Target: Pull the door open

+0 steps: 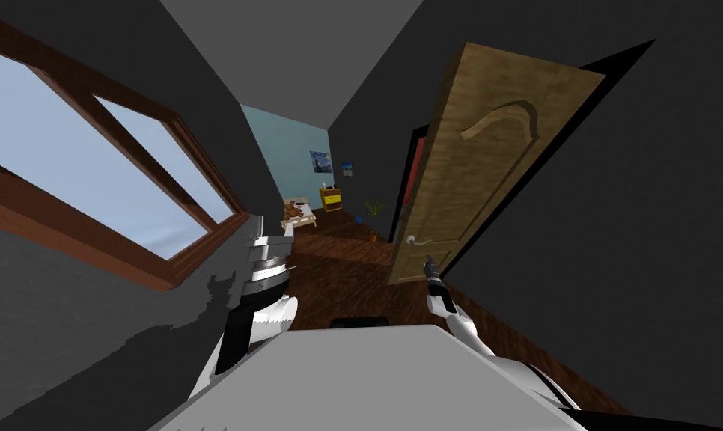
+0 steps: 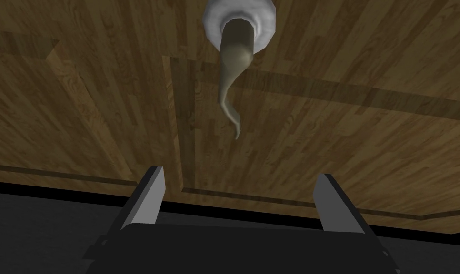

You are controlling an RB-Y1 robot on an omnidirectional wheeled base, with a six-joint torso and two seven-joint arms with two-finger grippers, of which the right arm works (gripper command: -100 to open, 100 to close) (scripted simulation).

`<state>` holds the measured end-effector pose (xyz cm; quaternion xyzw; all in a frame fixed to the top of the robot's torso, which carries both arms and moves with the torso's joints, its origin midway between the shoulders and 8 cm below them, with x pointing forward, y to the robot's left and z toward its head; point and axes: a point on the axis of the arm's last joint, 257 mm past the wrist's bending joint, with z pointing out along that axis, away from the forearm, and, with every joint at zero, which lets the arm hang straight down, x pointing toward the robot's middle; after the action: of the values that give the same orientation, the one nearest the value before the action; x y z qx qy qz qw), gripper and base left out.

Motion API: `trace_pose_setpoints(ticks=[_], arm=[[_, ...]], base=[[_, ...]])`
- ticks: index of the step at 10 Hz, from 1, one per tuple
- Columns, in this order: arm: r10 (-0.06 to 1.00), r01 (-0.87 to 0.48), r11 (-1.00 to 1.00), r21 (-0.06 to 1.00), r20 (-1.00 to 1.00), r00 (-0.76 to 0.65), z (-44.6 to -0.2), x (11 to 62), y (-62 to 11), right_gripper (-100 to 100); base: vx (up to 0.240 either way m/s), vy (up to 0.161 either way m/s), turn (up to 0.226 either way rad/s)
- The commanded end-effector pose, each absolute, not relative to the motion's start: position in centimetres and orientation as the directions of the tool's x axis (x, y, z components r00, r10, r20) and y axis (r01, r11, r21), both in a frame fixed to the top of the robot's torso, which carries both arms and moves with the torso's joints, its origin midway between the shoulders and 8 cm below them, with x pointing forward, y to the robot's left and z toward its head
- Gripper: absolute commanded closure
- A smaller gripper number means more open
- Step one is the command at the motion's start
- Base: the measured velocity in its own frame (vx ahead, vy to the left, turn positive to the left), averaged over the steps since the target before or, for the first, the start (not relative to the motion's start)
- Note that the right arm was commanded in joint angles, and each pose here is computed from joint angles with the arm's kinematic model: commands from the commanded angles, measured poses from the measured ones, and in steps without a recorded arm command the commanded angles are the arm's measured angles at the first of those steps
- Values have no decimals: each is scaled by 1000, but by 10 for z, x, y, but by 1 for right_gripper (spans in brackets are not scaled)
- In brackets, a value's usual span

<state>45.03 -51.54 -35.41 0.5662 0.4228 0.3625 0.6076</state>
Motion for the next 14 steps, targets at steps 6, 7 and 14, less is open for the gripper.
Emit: trace_pose_setpoints(ticks=[6, 7, 14], arm=[[921, 38, 97, 995, -104, 376, -355, 454, -511, -100], [921, 38, 97, 995, -104, 375, -355, 454, -510, -100], [924, 37, 97, 995, -104, 368, -356, 461, -502, -100]], base=[[-191, -87, 164], [-161, -99, 163], [-173, -97, 163]])
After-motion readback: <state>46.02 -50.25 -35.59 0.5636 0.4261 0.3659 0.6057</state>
